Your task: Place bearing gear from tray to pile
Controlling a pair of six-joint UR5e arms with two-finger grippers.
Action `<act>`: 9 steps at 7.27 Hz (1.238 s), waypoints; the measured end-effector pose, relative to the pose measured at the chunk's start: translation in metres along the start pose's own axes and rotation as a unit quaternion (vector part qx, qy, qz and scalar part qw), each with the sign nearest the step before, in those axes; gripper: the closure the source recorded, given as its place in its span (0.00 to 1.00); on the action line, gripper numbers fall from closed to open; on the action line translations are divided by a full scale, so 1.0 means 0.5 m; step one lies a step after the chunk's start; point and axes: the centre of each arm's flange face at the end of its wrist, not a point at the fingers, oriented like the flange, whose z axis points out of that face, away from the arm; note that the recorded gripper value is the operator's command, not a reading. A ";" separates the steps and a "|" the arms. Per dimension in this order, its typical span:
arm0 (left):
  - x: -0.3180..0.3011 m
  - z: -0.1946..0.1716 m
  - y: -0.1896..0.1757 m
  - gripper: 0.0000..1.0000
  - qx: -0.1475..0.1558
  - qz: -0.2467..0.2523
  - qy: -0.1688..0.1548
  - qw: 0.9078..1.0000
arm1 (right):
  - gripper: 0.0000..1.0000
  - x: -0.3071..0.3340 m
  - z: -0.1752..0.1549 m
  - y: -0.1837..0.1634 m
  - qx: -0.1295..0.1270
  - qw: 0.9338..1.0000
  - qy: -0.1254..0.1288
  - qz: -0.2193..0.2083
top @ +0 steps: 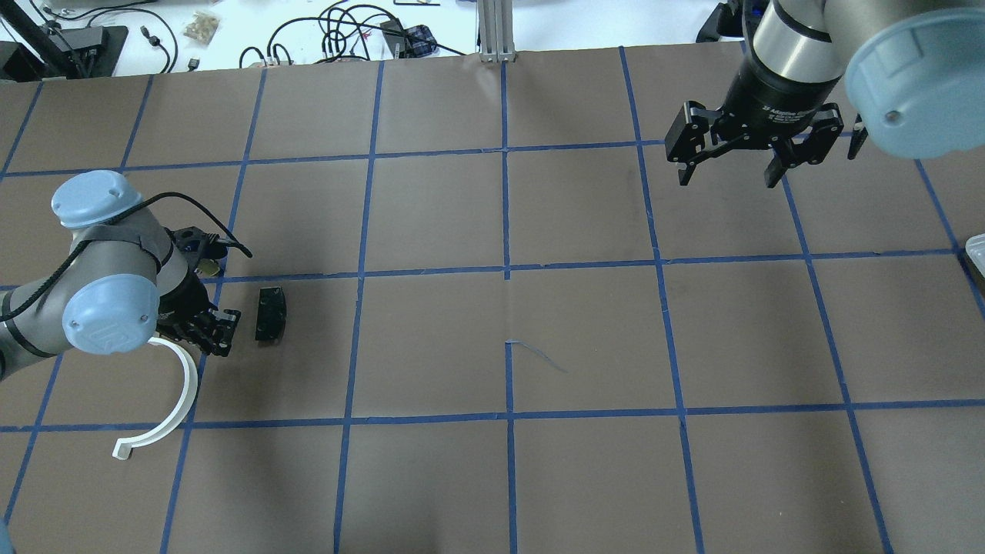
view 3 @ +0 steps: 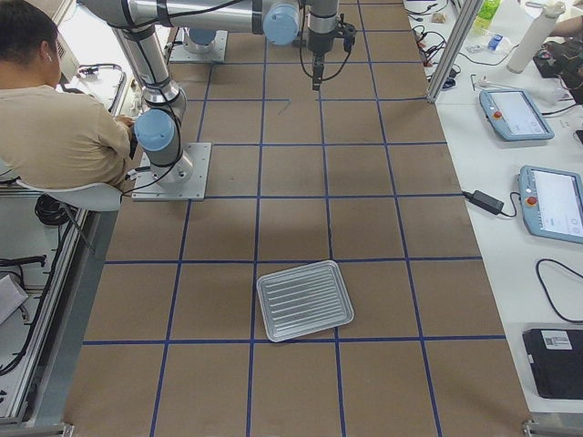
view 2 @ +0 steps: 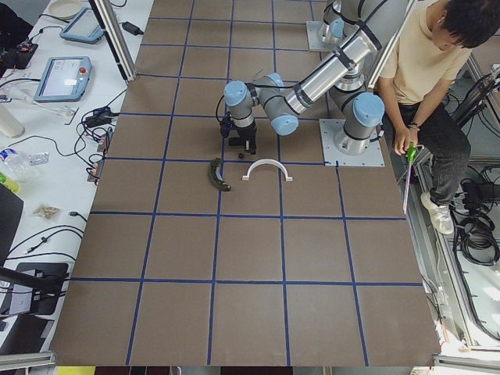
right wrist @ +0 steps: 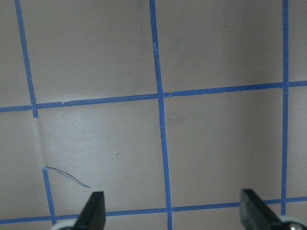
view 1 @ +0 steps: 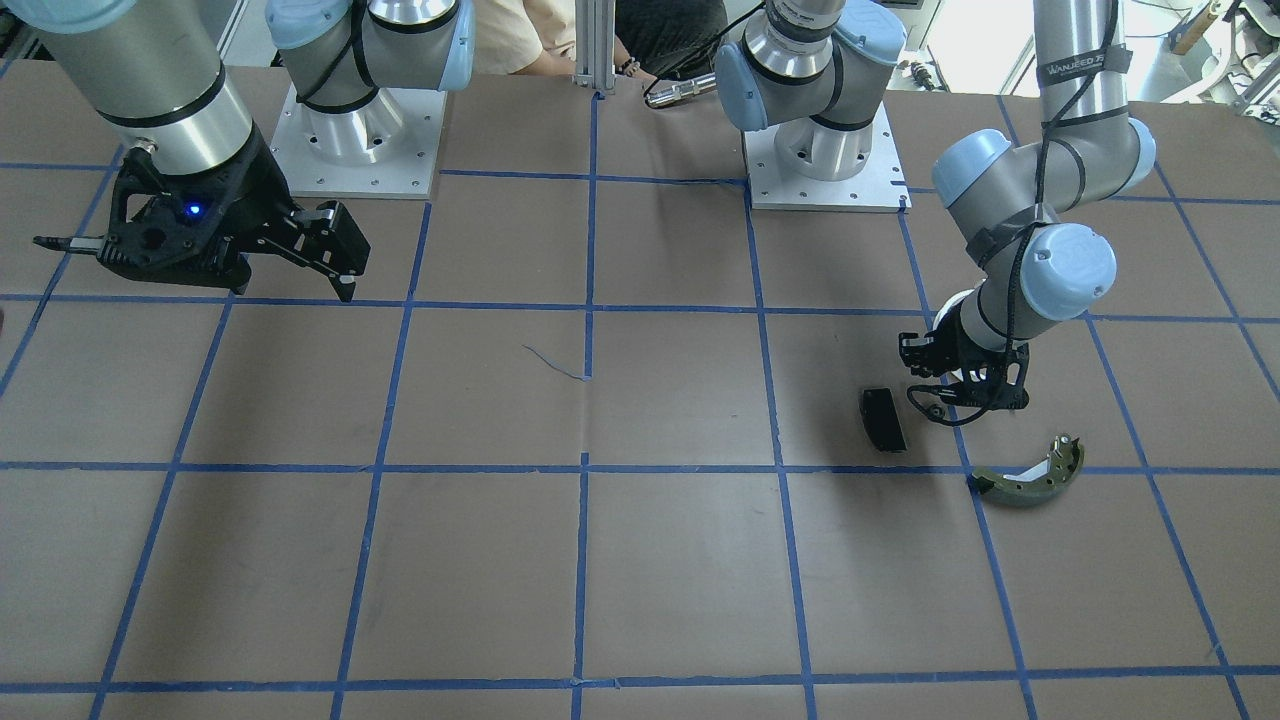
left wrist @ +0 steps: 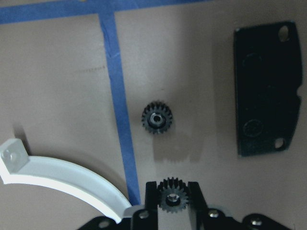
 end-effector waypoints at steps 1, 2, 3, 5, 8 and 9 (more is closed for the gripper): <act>0.003 -0.004 -0.001 0.00 0.006 0.001 0.007 1.000 | 0.00 0.000 -0.001 0.000 0.002 1.000 -0.001 0.000; 0.008 -0.020 -0.005 0.00 0.016 0.003 0.009 1.000 | 0.00 0.000 -0.002 -0.001 0.003 1.000 -0.001 0.000; 0.014 -0.053 -0.010 0.00 0.029 0.006 0.011 0.999 | 0.00 0.000 -0.002 -0.002 0.004 1.000 -0.001 0.000; 0.057 -0.178 -0.038 0.00 0.043 0.015 0.018 0.999 | 0.00 -0.001 -0.002 -0.002 0.005 1.000 -0.001 0.000; 0.250 -0.453 -0.060 0.00 0.052 0.018 0.010 0.998 | 0.00 -0.001 -0.001 -0.002 0.003 1.000 -0.002 -0.001; 0.312 -0.515 -0.048 0.00 0.074 0.037 0.004 0.997 | 0.00 -0.001 -0.001 0.000 0.002 1.000 -0.002 -0.001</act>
